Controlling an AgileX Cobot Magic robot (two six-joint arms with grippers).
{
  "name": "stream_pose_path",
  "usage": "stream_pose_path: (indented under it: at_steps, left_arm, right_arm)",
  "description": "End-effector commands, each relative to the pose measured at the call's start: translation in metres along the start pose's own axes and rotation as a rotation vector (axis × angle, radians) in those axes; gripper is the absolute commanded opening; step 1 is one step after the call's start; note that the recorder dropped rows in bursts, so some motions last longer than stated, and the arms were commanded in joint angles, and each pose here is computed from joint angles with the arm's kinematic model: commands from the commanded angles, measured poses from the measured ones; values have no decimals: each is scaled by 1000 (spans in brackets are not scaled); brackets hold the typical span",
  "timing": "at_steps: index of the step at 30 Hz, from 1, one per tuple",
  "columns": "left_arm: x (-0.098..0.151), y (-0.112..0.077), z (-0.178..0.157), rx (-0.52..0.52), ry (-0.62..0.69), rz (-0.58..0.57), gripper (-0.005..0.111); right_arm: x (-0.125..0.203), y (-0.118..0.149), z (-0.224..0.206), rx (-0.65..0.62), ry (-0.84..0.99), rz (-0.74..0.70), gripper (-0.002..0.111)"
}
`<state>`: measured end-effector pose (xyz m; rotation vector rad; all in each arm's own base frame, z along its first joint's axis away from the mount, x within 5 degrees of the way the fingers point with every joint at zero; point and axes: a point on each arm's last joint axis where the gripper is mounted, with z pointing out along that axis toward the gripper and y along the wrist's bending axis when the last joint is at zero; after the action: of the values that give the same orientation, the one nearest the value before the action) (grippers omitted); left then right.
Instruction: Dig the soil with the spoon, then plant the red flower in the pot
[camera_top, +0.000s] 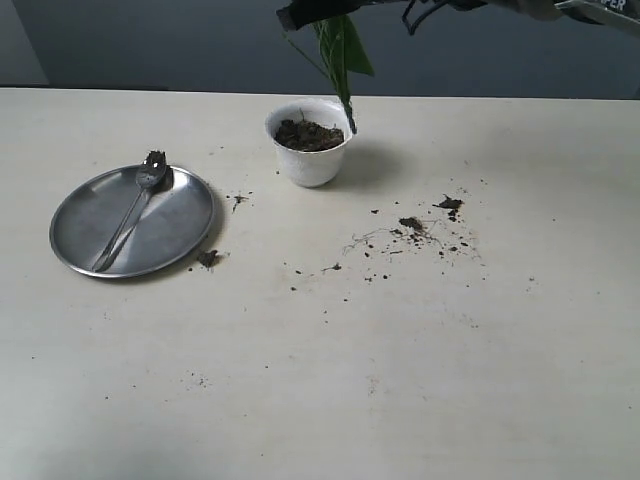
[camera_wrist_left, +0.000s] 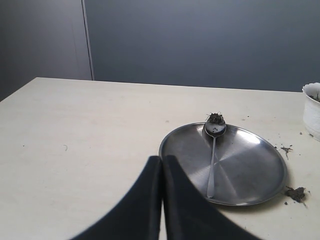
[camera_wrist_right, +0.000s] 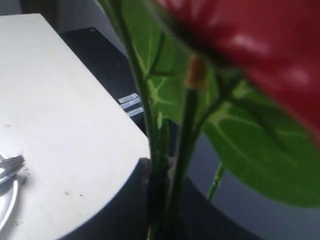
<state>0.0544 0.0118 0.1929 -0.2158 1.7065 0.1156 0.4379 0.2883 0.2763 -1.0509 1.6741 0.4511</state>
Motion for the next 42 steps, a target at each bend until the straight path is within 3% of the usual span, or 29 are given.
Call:
stream_pose_path:
  at_steps: [1, 9, 17, 28, 42]
  left_arm:
    - [1, 0, 0, 1, -5, -10, 1]
    - [1, 0, 0, 0, -3, -10, 1]
    - [1, 0, 0, 0, -3, -10, 1]
    - [1, 0, 0, 0, -3, -10, 1]
    - [1, 0, 0, 0, -3, -10, 1]
  right_arm:
    - [-9, -1, -6, 86, 35, 9, -1]
    - [-18, 12, -1, 193, 41, -3, -1]
    - [-31, 21, 3, 294, -111, 79, -1]
    - [-14, 38, 11, 172, -259, 138, -1]
    - [14, 36, 24, 160, -233, 10, -1]
